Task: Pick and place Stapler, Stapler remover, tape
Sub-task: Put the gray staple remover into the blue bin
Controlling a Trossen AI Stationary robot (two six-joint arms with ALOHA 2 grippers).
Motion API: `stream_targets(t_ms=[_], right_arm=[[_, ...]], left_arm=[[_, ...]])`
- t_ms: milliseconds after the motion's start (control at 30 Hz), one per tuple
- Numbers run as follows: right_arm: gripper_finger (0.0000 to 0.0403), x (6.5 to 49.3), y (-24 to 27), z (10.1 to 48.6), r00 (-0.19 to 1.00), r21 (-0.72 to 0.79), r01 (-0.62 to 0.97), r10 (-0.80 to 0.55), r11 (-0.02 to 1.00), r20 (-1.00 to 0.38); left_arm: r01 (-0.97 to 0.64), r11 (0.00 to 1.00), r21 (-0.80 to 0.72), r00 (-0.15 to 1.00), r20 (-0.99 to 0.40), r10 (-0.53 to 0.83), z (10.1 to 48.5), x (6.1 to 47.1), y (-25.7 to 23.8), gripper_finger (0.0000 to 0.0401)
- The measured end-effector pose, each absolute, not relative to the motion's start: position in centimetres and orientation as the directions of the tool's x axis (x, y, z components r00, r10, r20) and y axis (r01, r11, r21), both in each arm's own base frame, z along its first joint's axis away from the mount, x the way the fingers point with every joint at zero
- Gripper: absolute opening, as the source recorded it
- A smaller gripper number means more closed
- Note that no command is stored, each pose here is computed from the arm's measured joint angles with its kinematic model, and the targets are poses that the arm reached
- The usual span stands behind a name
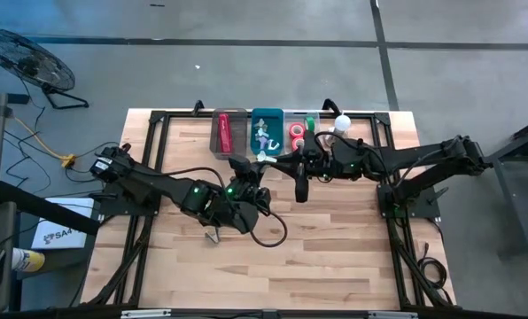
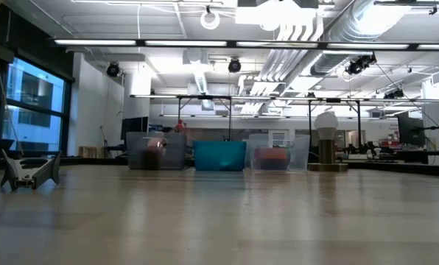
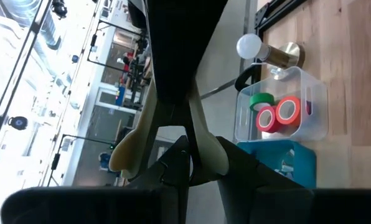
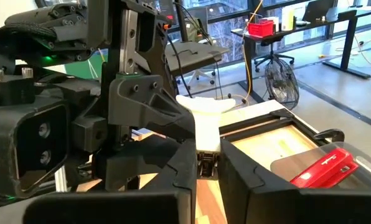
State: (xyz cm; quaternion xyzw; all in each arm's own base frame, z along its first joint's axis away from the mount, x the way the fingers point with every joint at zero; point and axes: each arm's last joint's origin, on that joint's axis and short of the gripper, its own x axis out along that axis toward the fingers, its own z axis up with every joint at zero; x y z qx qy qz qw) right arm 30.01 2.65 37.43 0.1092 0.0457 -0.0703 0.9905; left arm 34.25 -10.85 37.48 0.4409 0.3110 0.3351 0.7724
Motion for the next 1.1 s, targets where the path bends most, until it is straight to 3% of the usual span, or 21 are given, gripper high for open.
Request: stream_targets(t_ms=[567, 933, 1100], right_arm=[[0.0031, 29.98, 2.65, 37.41, 0.986, 0.205, 0.146, -0.126, 0.968, -0.110], [0.0031, 29.95, 2.60, 37.18, 0.980, 0.192, 0.169, -0.145, 0.967, -0.133], [0.0031, 29.88, 2.51, 37.07, 0.974, 0.195, 0.200, -0.172, 0.960, -0.148]], left_arm=[[-0.217, 0.393, 0.893, 0.597, -0.197, 0.778, 37.52, 34.26, -10.89, 0.0069], [-0.193, 0.403, 0.895, 0.615, -0.209, 0.760, 37.54, 34.27, -11.04, 0.0203], [-0.166, 0.363, 0.917, 0.604, -0.197, 0.773, 37.56, 34.24, -11.08, 0.0235]])
